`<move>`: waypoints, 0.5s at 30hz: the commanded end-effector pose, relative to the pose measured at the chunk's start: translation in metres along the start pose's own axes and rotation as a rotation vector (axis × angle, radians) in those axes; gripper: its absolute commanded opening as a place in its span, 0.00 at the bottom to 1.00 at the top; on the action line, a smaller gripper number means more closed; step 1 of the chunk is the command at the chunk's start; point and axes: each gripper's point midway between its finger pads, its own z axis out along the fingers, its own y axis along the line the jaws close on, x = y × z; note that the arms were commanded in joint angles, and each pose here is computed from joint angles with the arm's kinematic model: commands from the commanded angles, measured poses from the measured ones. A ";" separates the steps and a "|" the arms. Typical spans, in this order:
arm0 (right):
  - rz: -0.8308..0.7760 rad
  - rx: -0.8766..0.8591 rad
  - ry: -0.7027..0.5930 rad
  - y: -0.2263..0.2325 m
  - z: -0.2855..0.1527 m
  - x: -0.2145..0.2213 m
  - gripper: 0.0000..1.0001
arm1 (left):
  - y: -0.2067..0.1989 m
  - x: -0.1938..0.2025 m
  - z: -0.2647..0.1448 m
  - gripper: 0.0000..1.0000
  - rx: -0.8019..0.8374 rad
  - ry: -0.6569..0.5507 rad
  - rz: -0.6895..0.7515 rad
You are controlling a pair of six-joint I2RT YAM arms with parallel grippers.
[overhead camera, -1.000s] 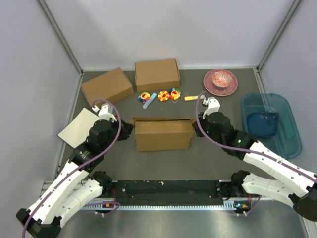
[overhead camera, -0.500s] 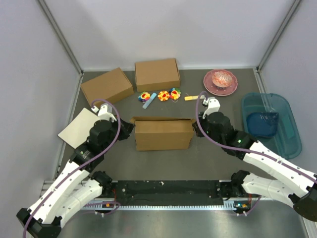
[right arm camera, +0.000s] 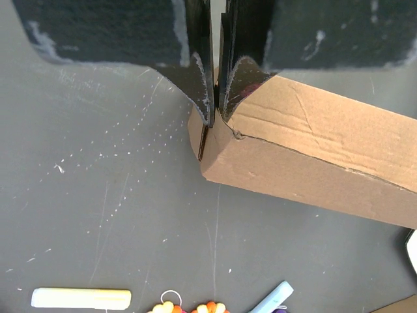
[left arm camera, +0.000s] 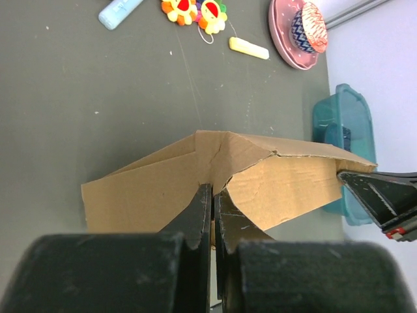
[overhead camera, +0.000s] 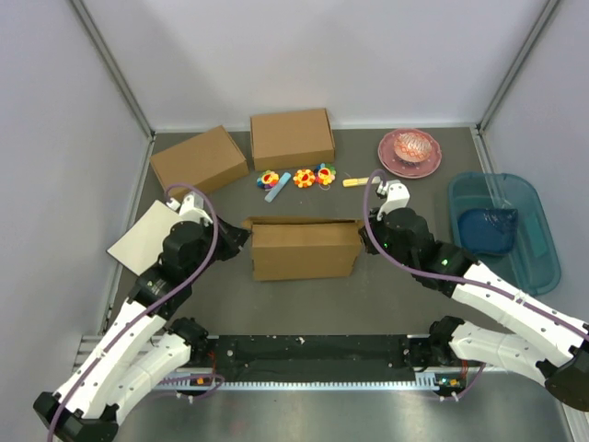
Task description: Fold the paper box
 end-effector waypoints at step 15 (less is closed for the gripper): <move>-0.088 0.080 0.183 -0.023 -0.006 0.049 0.00 | -0.036 -0.021 -0.010 0.00 0.179 -0.031 -0.207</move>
